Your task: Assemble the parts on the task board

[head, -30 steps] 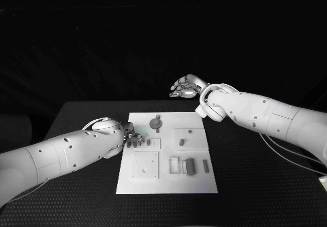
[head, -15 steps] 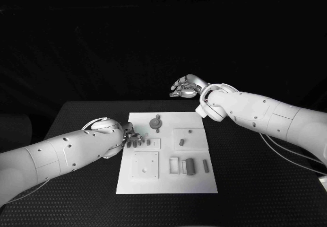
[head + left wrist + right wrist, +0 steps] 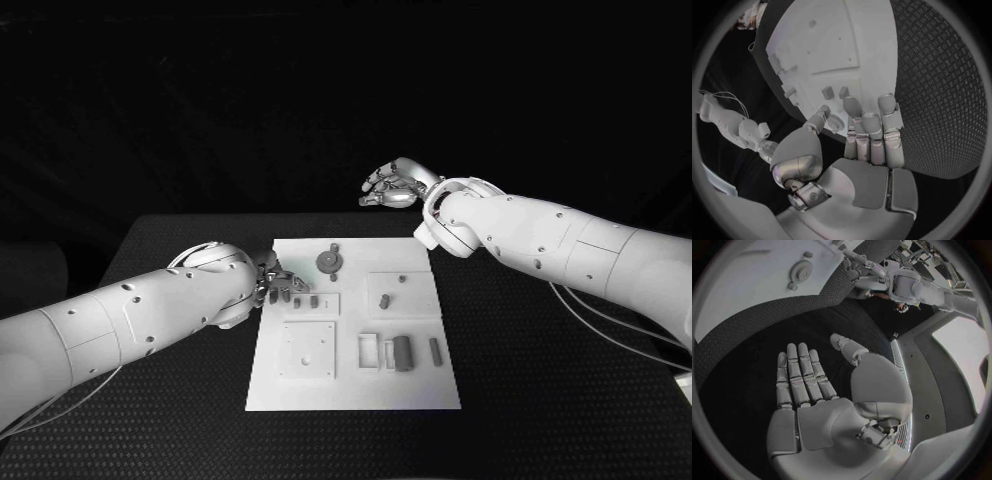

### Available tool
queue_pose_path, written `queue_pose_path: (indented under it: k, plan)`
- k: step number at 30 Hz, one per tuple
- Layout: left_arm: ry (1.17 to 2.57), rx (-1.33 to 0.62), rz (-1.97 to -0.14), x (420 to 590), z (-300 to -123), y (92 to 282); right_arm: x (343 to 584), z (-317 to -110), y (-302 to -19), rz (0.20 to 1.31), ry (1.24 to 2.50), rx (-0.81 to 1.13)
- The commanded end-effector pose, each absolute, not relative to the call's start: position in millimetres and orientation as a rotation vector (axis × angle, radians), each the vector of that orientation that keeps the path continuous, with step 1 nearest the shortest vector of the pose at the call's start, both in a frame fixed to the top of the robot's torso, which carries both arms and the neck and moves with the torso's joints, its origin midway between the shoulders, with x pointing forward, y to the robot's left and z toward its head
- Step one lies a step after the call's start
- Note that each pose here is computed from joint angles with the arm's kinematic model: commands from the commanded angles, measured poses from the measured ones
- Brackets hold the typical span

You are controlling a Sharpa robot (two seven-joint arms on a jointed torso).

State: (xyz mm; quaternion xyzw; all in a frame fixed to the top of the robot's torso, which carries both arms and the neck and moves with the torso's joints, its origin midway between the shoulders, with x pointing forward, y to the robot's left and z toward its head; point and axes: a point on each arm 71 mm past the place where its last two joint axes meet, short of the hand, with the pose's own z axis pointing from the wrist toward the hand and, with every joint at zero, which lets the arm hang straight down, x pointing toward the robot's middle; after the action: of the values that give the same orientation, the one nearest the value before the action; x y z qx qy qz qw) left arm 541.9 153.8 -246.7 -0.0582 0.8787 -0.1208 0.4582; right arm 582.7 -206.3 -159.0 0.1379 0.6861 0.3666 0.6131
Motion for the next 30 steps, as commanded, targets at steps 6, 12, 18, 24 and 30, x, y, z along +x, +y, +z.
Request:
queue_pose_path:
  k: [6,12,18,24,30]
  plan:
    - [2.107,-0.313,-0.433,550.4,-232.6,156.5,582,-159,-207,0.853,1.58,0.31]
    - [1.977,-0.401,-0.661,562.2,-214.1,154.0,583,-159,-208,0.85,1.58,0.312]
    - [1.826,-0.276,-0.74,566.4,-203.4,138.6,584,-160,-208,0.846,1.58,0.314]
    - [1.713,-0.072,-0.76,565.4,-198.9,121.9,584,-160,-209,0.844,1.578,0.315]
    - [1.657,0.105,-0.718,564.6,-203.7,107.4,585,-160,-209,0.841,1.577,0.316]
